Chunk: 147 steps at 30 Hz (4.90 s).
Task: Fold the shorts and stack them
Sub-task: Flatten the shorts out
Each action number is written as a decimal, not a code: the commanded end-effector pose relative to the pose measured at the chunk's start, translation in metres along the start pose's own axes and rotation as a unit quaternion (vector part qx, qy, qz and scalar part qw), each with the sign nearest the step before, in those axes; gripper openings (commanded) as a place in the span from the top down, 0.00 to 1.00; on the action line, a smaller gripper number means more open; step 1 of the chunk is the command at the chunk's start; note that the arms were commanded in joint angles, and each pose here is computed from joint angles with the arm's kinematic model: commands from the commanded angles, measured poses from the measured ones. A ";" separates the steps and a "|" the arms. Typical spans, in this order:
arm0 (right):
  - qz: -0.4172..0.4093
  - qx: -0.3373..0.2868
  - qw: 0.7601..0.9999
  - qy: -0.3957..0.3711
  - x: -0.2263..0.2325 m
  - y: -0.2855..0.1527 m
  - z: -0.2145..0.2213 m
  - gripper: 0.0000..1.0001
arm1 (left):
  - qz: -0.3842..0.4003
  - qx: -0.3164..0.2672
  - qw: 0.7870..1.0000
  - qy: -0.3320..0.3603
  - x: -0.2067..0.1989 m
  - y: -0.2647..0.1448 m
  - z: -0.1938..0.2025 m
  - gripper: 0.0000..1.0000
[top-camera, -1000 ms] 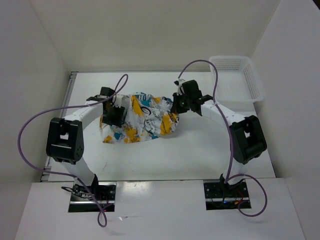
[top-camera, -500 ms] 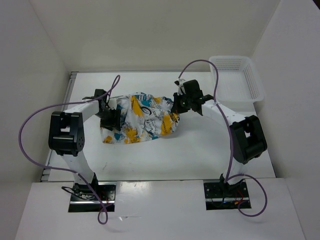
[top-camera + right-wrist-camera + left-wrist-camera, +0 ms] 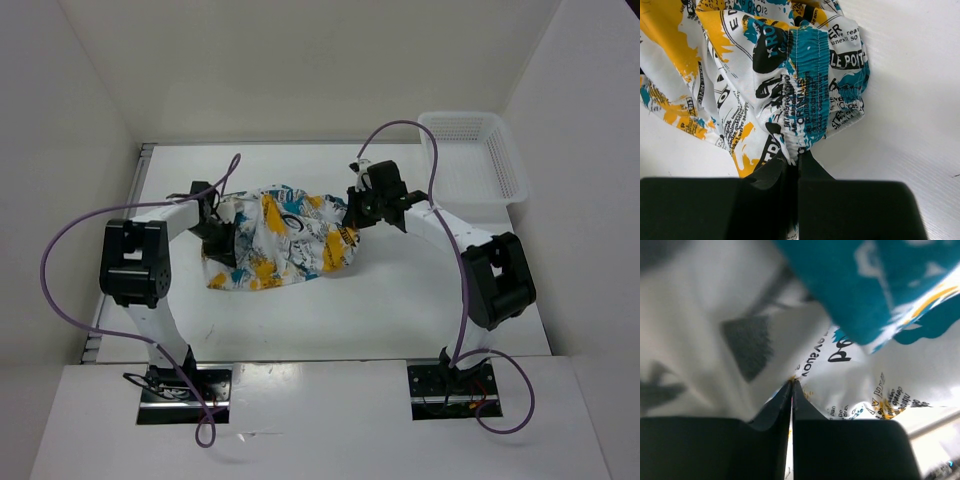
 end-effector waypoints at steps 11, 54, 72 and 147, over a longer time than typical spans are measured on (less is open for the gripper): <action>0.003 -0.049 0.999 -0.022 0.003 -0.016 -0.021 1.00 | 0.060 -0.050 0.997 0.001 -0.030 -0.074 -0.019 1.00; 0.006 0.035 0.998 -0.050 -0.045 -0.061 0.041 1.00 | -0.097 -0.180 0.976 0.067 -0.027 -0.125 -0.037 0.92; 0.065 0.059 0.995 -0.042 -0.064 -0.060 0.062 0.93 | -0.082 0.032 0.993 0.079 -0.023 0.013 -0.022 0.40; 0.157 -0.063 0.979 -0.111 -0.067 -0.006 -0.099 0.37 | -0.194 -0.097 0.972 0.087 -0.029 -0.116 -0.044 0.34</action>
Point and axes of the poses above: each gripper's point midway between its finger pads, its own y axis out along the fingers, its own x axis along the line the jaws close on, z = x × y, the point moved 4 cm from there along -y, back along the fingers, and after that the axes turned 3 degrees about y, right-handed, at the moved point
